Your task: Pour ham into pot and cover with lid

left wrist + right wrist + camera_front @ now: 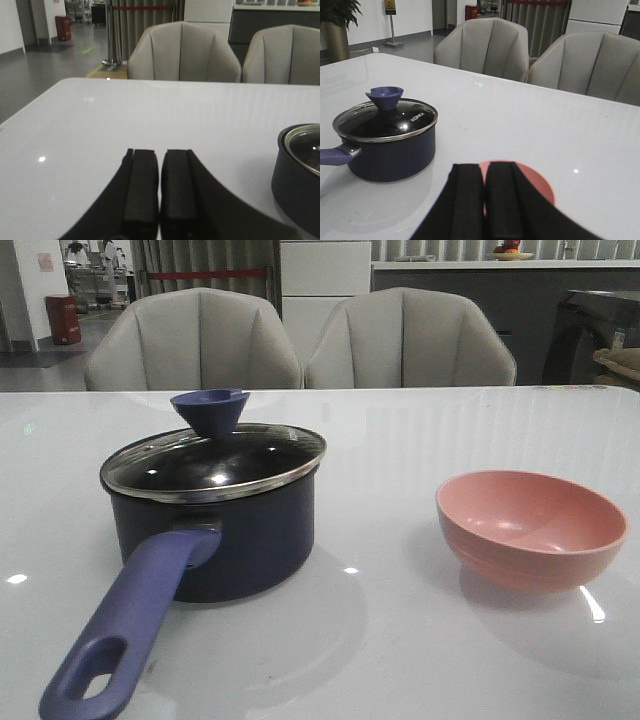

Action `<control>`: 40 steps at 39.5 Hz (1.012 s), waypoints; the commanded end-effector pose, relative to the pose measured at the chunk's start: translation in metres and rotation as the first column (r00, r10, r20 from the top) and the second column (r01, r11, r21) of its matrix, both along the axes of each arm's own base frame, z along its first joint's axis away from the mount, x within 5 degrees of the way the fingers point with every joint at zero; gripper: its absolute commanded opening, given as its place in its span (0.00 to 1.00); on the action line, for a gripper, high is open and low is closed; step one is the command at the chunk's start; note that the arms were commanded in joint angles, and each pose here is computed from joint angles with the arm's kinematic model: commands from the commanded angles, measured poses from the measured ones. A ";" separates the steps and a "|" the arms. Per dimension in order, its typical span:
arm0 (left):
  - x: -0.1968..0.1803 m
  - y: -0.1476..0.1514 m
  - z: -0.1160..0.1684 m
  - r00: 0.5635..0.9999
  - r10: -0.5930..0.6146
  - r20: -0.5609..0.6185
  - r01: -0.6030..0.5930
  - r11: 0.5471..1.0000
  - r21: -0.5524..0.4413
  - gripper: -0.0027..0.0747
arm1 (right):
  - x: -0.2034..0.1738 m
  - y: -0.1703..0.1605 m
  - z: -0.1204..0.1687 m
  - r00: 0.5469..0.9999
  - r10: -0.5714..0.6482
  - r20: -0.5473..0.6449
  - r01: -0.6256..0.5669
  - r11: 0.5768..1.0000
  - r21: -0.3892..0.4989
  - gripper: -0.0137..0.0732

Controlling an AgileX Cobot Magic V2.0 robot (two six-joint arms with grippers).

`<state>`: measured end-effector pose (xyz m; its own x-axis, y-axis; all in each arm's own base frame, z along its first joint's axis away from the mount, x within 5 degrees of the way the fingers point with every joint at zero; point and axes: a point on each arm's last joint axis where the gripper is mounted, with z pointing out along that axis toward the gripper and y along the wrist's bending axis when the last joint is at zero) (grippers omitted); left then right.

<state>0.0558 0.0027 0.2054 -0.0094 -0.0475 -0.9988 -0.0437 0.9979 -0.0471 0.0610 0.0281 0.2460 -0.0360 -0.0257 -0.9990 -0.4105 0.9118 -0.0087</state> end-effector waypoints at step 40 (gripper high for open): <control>0.000 0.000 -0.006 0.998 -0.004 0.064 0.005 1.000 -0.016 0.19 | 0.001 -0.002 0.016 0.995 -0.020 0.098 0.017 0.999 0.027 0.34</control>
<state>0.0562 0.0027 0.2027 -0.0068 -0.0478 -0.9988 -0.0442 0.9979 -0.0474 0.0610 0.0281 0.2460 -0.0360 -0.0257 -0.9990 -0.4105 0.9118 -0.0087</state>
